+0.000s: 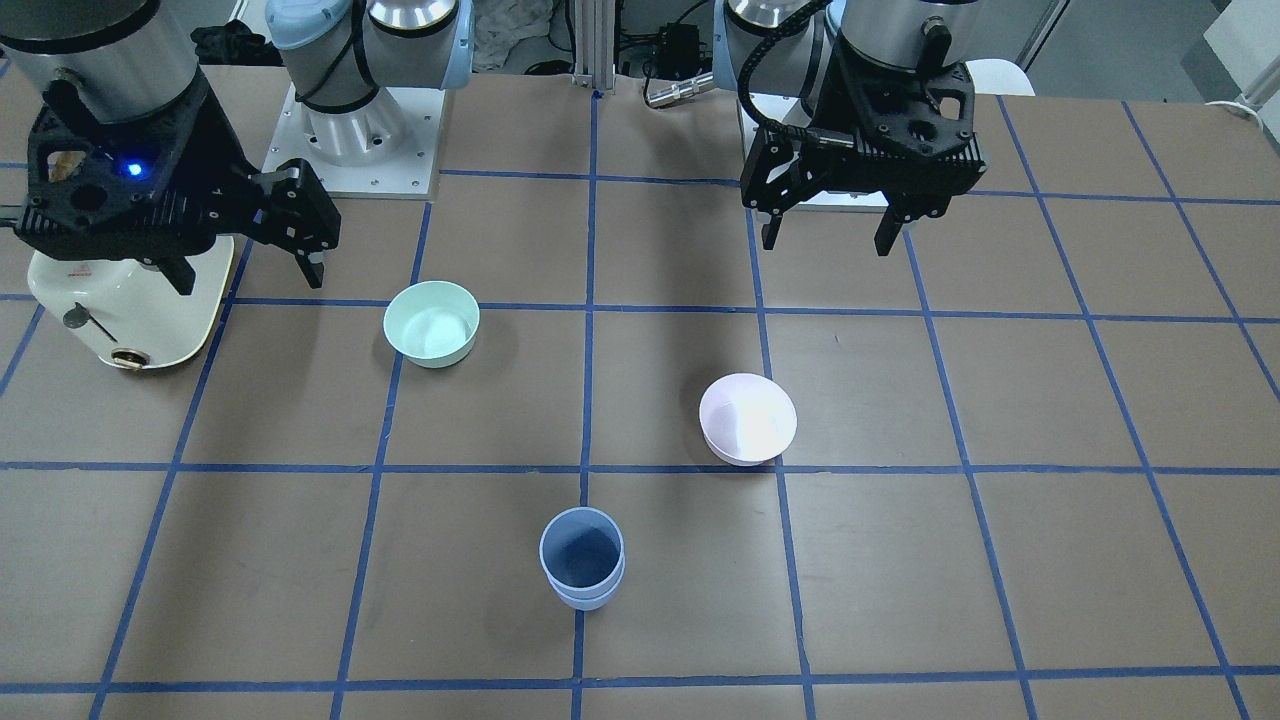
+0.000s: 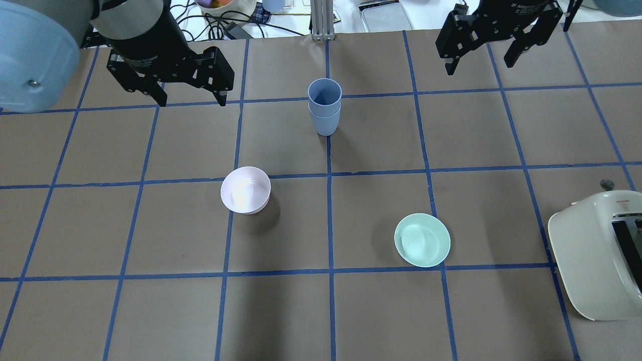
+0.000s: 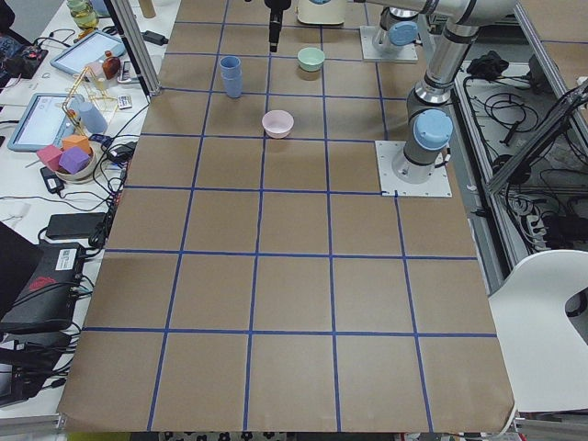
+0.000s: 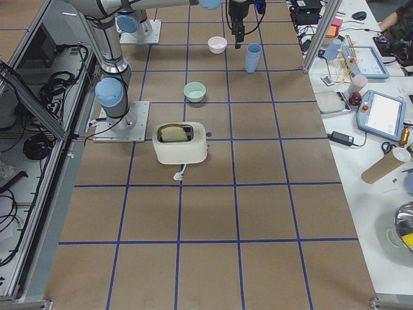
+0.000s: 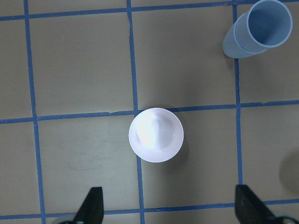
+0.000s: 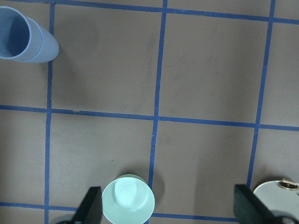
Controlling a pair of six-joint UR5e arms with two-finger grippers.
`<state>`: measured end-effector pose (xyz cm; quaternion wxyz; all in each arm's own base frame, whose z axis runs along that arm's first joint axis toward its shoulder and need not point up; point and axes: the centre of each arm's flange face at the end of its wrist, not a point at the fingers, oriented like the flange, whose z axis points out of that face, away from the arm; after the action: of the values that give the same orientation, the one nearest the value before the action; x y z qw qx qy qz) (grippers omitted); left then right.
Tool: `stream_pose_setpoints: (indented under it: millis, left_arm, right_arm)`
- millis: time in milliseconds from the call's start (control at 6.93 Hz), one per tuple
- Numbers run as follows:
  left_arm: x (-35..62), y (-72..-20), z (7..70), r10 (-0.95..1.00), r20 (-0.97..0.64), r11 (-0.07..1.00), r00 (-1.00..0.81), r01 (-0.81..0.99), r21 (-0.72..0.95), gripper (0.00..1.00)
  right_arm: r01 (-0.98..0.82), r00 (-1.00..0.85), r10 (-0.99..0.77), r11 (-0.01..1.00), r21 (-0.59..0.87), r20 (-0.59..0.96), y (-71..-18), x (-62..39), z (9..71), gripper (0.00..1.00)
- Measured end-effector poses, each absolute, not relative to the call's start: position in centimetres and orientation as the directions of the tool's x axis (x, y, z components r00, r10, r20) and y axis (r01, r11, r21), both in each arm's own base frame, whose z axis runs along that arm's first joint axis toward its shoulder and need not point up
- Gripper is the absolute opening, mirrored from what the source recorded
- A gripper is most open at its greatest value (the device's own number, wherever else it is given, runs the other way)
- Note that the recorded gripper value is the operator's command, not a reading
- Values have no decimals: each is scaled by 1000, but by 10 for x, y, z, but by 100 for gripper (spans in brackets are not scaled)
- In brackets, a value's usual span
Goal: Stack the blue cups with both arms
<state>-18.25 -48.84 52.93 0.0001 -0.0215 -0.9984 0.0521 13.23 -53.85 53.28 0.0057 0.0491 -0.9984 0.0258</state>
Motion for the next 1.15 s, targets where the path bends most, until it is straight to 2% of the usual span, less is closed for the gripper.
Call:
stream_pose_setpoints:
  millis: [1154]
  left_arm:
    - [-180, -489, 508, 36, 0, 994, -999, 36, -103, 100]
  right_arm:
    - [-95, -995, -93, 988, -121, 19, -542, 129, 532, 100]
